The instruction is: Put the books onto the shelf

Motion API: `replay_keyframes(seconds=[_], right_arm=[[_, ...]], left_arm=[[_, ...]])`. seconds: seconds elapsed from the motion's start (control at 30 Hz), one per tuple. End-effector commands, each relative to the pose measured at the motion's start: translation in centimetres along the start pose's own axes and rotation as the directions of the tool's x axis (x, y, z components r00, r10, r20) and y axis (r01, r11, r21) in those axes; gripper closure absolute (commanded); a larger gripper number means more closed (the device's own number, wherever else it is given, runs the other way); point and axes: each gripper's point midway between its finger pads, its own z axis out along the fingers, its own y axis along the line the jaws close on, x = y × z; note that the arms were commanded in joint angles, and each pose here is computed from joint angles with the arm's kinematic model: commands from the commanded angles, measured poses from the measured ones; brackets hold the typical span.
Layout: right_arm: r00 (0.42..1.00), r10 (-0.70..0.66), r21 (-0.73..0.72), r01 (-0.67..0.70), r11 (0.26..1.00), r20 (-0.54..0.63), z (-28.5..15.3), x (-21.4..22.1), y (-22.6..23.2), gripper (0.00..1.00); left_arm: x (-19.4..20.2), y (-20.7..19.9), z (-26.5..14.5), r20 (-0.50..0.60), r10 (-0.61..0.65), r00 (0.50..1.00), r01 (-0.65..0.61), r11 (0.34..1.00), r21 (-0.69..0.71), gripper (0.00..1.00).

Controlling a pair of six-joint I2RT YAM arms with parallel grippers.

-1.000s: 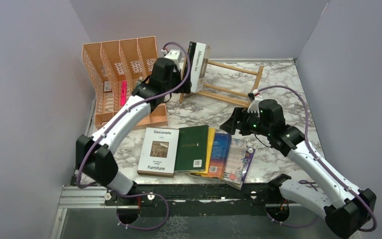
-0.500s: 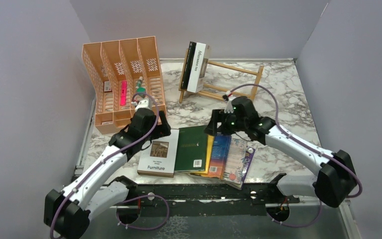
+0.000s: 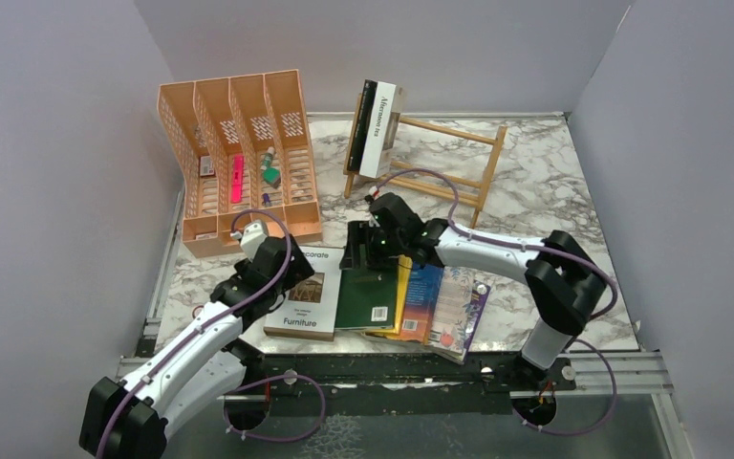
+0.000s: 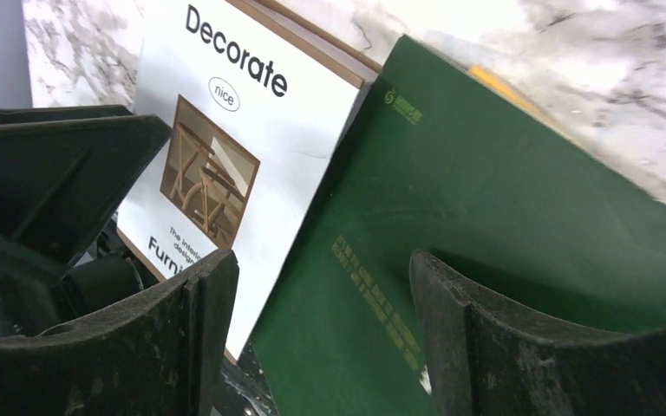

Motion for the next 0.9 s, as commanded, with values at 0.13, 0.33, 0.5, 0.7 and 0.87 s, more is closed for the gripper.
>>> replay_keyframes(seconds=[0.13,0.33,0.5,0.7,0.87], right_arm=[[0.997,0.079,0.063,-0.080,0.995,0.013,4.1,-0.1,0.8,0.28],[0.994,0.111,0.117,-0.109,0.987,-0.012,6.1,0.5,0.3,0.33],[0.991,0.130,0.091,-0.128,0.988,-0.018,6.7,0.7,0.7,0.37],[0.987,0.139,-0.082,-0.146,0.986,-0.080,6.9,1.5,3.7,0.44],[0.989,0.132,-0.231,-0.145,0.962,-0.072,5.7,0.8,6.6,0.52]], left_arm=[[0.7,2.4,1.5,0.044,-0.031,0.999,0.035,0.995,-0.088,0.01],[0.9,3.5,1.9,0.065,-0.032,0.997,0.040,0.991,-0.125,0.01],[1.6,3.3,2.0,0.042,-0.053,0.998,0.057,0.993,-0.105,0.01],[2.5,1.9,2.0,0.002,-0.081,0.997,0.081,0.997,-0.020,0.03],[2.0,0.6,1.4,0.004,-0.093,0.996,0.092,0.994,0.057,0.07]])
